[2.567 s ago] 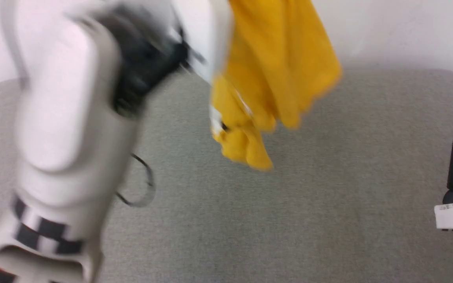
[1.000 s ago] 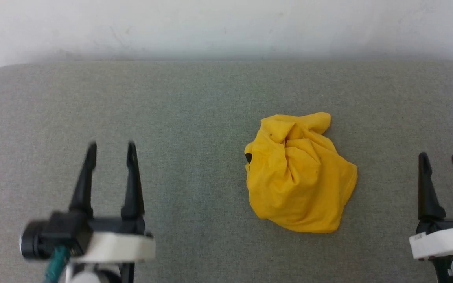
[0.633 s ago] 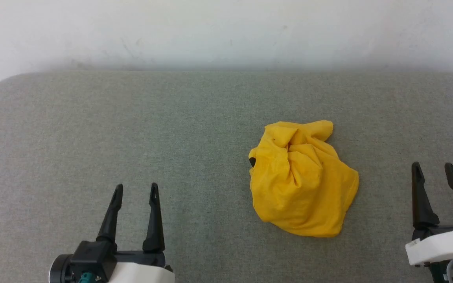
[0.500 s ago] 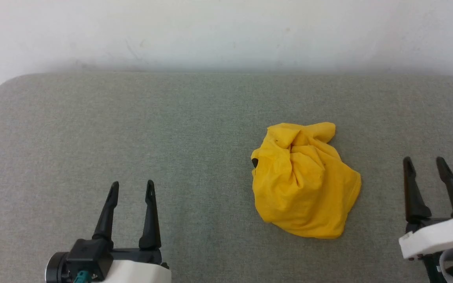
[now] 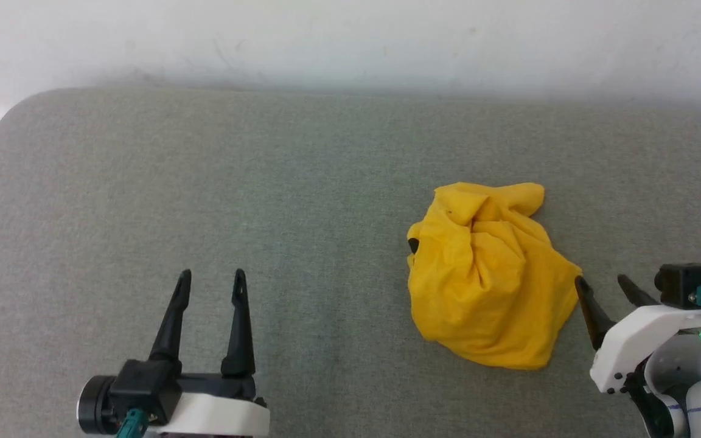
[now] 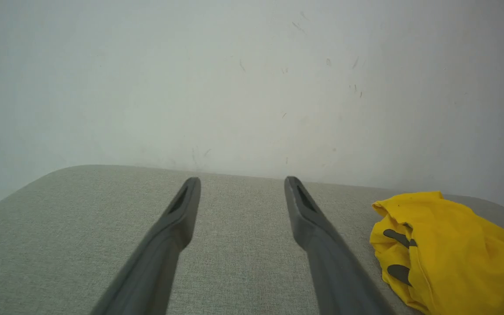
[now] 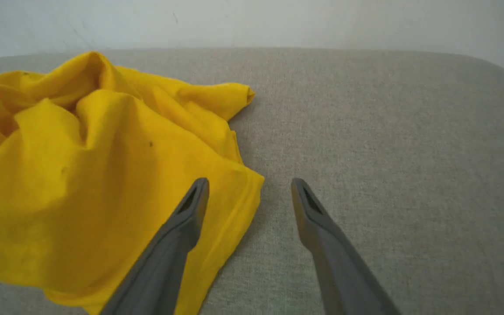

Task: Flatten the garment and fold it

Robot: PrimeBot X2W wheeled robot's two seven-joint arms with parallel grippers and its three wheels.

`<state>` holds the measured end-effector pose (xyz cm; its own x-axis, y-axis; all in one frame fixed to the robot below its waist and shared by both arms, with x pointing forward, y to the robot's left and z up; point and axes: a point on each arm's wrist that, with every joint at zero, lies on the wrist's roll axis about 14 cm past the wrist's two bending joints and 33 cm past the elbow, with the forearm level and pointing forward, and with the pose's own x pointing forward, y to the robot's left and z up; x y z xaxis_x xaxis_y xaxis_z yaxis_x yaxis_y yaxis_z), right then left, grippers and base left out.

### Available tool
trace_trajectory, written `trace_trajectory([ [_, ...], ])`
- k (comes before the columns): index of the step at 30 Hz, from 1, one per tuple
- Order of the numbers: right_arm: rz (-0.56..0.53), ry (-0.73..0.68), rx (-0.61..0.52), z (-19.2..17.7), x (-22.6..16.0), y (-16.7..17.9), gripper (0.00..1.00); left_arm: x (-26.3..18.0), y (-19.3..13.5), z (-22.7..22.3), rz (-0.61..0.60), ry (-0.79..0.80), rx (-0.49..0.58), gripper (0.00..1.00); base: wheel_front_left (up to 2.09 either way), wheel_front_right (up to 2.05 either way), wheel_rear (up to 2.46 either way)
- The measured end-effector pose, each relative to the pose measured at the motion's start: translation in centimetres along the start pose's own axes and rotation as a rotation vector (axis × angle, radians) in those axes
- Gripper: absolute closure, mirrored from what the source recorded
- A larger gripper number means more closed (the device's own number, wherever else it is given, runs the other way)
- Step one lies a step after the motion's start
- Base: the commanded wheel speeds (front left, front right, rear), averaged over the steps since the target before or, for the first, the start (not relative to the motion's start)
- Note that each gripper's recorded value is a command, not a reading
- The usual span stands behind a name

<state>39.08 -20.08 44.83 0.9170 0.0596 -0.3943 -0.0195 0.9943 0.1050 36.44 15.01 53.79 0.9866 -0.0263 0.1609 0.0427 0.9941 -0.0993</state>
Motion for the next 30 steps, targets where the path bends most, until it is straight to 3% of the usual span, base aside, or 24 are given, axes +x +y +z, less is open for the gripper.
trace_trajectory([
  [5,-0.012,0.123,-0.007,-3.0,1.3,-0.6,0.00,-0.2,0.2,-0.8,0.012,0.022,-0.010,0.00,0.00,0.00,0.00],
  [11,0.053,0.222,0.023,-5.8,2.5,1.7,0.00,-0.5,0.7,-1.4,0.032,0.041,-0.015,0.00,0.00,0.00,0.00],
  [12,0.057,0.230,0.029,-6.0,2.7,1.8,0.07,-0.6,0.7,-1.4,0.030,0.041,-0.014,0.00,0.00,0.00,0.00],
  [13,0.058,0.232,0.033,-6.0,2.8,1.9,0.54,-0.6,0.8,-1.3,0.030,0.040,-0.010,0.00,0.00,0.00,0.00],
  [14,0.055,0.226,0.035,-5.9,2.8,1.8,0.88,-0.6,0.8,-1.3,0.032,0.038,-0.010,0.00,0.00,0.00,0.00],
  [15,0.051,0.213,0.038,-5.7,2.9,1.6,1.00,-0.7,0.7,-1.2,0.030,0.036,-0.011,0.00,0.00,0.00,0.00],
  [20,0.036,0.110,0.043,-3.1,3.2,1.0,1.00,-0.6,0.5,-0.9,0.024,0.023,-0.008,0.00,0.00,0.00,0.00],
  [30,-0.038,-0.293,-0.033,10.5,0.3,-3.1,1.00,-0.2,-0.2,-0.6,-0.005,0.008,-0.007,0.00,0.00,0.00,0.00],
])
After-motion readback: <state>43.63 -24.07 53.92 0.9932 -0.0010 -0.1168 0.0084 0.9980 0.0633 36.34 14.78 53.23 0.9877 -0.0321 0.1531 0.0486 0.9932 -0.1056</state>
